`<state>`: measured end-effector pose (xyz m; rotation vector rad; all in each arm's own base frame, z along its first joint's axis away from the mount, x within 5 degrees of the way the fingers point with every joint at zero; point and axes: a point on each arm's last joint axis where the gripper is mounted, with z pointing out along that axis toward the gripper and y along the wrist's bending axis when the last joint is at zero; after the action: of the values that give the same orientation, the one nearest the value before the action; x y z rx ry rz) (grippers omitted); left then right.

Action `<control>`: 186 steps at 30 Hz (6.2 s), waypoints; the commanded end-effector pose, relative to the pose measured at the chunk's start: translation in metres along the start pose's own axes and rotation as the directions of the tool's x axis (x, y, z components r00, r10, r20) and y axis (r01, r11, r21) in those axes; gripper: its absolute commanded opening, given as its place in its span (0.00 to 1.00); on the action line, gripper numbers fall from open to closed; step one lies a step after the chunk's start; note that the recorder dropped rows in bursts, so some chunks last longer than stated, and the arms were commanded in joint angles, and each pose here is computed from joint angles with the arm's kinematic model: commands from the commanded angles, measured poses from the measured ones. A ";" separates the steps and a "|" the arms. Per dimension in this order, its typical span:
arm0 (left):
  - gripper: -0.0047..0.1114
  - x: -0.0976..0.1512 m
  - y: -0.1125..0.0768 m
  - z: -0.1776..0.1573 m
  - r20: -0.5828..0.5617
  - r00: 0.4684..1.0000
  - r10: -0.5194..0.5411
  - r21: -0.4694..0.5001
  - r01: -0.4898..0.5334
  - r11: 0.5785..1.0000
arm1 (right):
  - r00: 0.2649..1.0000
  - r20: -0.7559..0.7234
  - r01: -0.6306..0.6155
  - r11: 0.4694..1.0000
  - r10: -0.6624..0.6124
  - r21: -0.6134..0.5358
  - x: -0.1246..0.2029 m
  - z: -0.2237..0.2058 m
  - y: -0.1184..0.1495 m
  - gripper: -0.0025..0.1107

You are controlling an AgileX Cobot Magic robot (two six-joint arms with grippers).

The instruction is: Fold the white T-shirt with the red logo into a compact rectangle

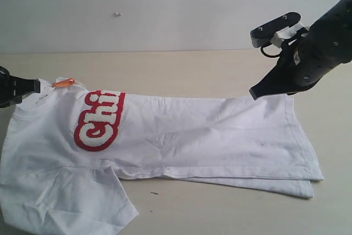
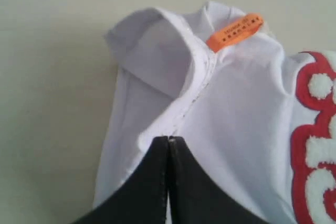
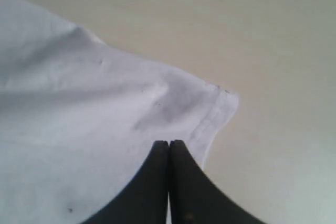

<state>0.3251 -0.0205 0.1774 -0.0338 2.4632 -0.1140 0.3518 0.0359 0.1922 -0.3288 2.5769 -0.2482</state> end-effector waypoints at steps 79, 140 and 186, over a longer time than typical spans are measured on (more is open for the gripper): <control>0.55 0.107 0.007 -0.040 -0.317 0.919 -0.235 -0.054 0.229 0.972 | 0.973 -0.157 0.083 0.890 -0.169 -0.447 0.020 0.008 0.043 0.02; 0.15 0.071 -0.003 -0.027 -0.575 0.807 -0.135 0.564 0.511 0.649 | 0.948 -0.153 0.111 0.741 -0.279 -0.663 0.028 -0.005 0.060 0.02; 0.55 0.138 0.022 -0.074 -0.593 0.749 -0.295 0.225 0.506 0.833 | 0.945 -0.172 0.081 0.712 -0.277 -0.698 0.029 -0.009 0.063 0.02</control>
<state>0.1740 -0.0016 0.1500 -0.3977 2.9029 -0.9291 0.3121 0.0873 0.1679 -0.8732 2.8264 0.6612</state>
